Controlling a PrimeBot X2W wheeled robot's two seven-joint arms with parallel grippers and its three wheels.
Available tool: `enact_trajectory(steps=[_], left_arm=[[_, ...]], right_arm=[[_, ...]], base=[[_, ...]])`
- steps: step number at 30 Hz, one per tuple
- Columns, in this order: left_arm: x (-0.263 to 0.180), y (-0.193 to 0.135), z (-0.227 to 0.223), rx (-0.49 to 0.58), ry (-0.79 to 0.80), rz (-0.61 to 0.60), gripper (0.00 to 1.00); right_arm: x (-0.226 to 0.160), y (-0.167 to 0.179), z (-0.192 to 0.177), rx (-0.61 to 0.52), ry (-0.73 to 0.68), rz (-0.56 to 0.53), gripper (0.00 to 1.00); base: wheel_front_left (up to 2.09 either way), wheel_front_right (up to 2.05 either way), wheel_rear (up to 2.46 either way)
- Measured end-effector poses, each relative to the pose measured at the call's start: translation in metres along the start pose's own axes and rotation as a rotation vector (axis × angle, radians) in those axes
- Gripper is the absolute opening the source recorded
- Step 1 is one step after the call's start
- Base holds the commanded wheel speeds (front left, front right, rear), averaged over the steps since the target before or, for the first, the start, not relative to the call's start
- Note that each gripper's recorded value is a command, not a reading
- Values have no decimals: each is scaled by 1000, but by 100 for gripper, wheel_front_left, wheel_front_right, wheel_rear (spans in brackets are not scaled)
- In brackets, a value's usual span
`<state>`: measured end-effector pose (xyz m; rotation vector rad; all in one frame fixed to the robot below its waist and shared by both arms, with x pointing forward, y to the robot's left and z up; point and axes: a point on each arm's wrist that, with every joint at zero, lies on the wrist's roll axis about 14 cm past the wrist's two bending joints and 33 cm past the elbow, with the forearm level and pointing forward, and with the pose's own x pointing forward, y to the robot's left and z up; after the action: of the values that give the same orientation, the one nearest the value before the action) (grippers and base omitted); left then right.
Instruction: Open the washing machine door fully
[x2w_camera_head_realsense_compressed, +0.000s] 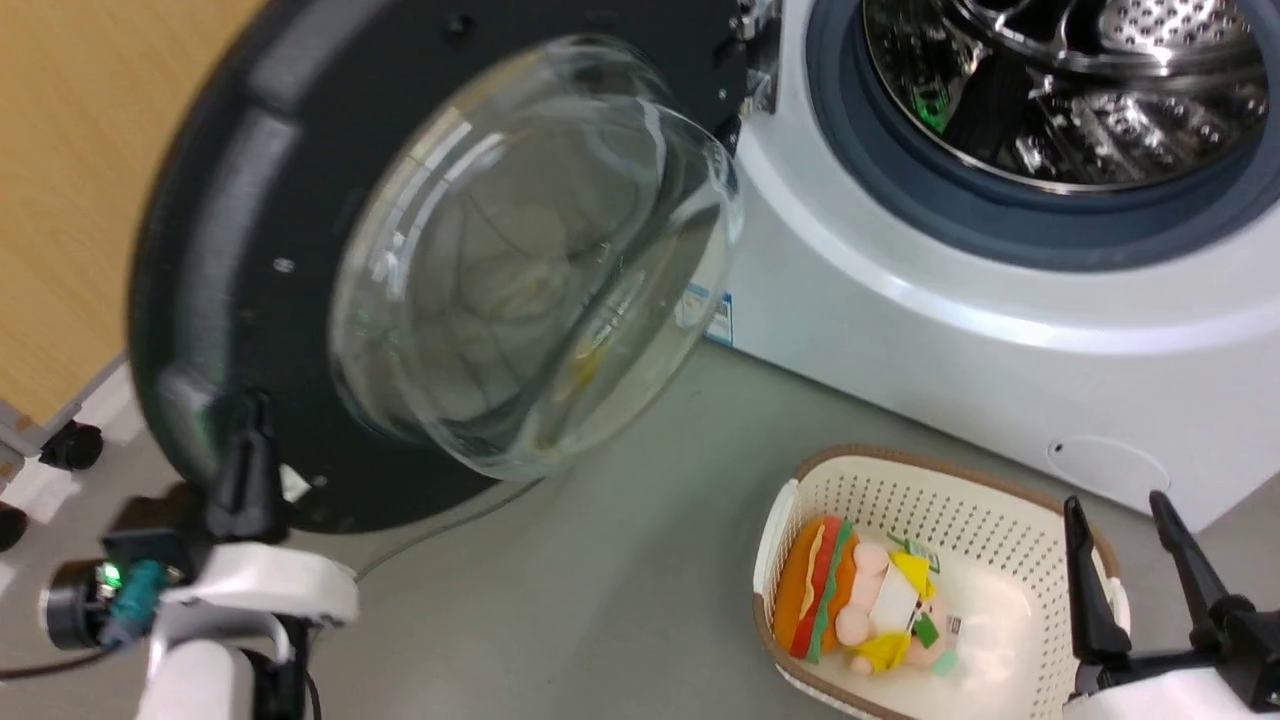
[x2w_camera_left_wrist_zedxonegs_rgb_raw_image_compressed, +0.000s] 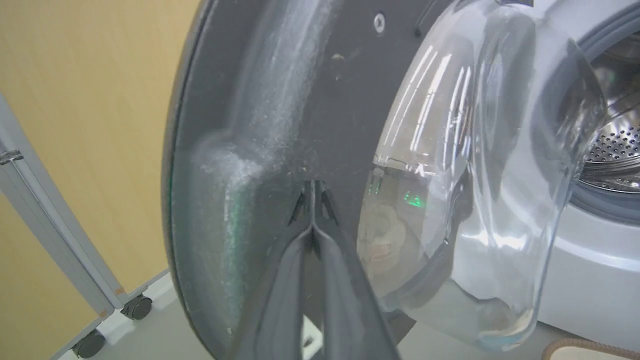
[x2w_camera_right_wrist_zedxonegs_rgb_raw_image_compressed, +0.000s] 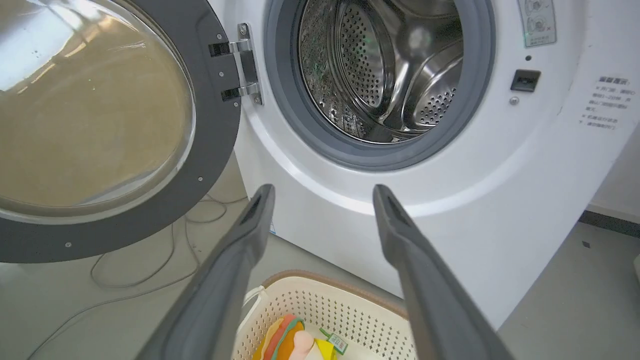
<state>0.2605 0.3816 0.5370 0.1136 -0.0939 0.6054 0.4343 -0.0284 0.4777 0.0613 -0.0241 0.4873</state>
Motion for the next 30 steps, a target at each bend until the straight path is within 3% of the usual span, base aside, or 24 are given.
enact_trajectory(steps=[17, 30], left_arm=[[77, 36, -10, 67, 33, 171, 0], [119, 65, -17, 131, 60, 248, 0]], right_arm=[[22, -30, -42, -15, 57, -57, 100], [18, -57, -62, -15, 95, -120, 100]], base=[[0, 0, 0], [0, 0, 0]])
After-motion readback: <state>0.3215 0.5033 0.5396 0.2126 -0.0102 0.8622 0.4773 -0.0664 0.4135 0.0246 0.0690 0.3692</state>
